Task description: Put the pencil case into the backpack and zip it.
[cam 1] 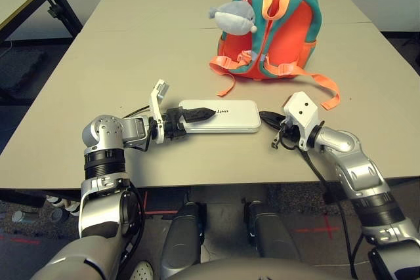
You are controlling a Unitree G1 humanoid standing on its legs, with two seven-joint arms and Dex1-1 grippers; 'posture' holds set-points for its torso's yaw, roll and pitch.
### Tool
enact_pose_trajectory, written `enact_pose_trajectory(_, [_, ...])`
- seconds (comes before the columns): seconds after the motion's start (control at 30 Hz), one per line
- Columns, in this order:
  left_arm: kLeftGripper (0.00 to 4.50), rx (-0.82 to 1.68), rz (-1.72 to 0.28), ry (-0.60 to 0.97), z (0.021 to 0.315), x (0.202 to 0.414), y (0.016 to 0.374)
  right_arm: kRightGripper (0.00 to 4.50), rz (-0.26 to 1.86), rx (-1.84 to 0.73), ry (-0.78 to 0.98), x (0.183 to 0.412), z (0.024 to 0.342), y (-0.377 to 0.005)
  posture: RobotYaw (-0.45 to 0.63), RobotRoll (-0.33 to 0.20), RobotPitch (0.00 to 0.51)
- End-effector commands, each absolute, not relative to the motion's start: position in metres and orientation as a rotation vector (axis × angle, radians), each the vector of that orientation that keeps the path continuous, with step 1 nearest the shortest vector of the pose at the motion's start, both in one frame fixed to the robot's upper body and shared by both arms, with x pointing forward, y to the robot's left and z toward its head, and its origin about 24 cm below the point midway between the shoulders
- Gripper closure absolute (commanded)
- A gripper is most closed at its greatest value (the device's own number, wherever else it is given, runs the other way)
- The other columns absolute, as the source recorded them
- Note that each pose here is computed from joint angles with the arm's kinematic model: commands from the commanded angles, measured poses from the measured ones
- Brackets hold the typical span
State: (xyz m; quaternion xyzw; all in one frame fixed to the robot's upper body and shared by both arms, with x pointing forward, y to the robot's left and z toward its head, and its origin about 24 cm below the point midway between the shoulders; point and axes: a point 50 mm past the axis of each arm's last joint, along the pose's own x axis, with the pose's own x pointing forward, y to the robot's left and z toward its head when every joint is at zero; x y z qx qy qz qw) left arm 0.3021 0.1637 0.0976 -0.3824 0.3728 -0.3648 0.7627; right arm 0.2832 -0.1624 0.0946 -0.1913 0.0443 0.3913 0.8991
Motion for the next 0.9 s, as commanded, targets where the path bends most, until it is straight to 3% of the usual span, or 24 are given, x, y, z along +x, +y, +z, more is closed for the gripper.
enact_pose_trajectory(0.03, [0.36, -0.821, -0.705, 0.8, 0.088, 0.306, 0.17, 4.5, 0.829, -0.411, 0.074, 0.284, 0.097, -0.161, -0.12, 0.0, 0.141])
enact_pose_trajectory(0.17, [1.32, -0.822, -0.68, 0.762, 0.089, 0.31, 0.175, 4.5, 0.828, -0.415, 0.074, 0.285, 0.096, -0.161, -0.12, 0.0, 0.141])
enact_pose_trajectory(0.4, [1.33, -0.808, -0.625, 0.639, 0.097, 0.32, 0.183, 4.5, 0.82, -0.424, 0.076, 0.287, 0.093, -0.163, -0.11, 0.0, 0.138])
enact_pose_trajectory(0.53, [1.33, -0.777, -0.586, 0.542, 0.107, 0.326, 0.191, 3.28, 0.797, -0.43, 0.075, 0.29, 0.094, -0.166, -0.1, 0.0, 0.137])
enact_pose_trajectory(0.8, [1.33, -0.565, -0.375, 0.31, 0.133, 0.341, 0.226, 0.21, 0.67, -0.349, 0.071, 0.299, 0.1, -0.177, -0.09, 0.0, 0.147])
enact_pose_trajectory(0.83, [1.33, -0.559, -0.361, 0.29, 0.135, 0.343, 0.228, 0.0, 0.662, -0.343, 0.07, 0.3, 0.1, -0.178, -0.09, 0.0, 0.148])
enact_pose_trajectory(0.9, [1.33, -0.533, -0.327, 0.256, 0.137, 0.346, 0.233, 0.0, 0.651, -0.333, 0.068, 0.301, 0.102, -0.178, -0.09, 0.0, 0.149])
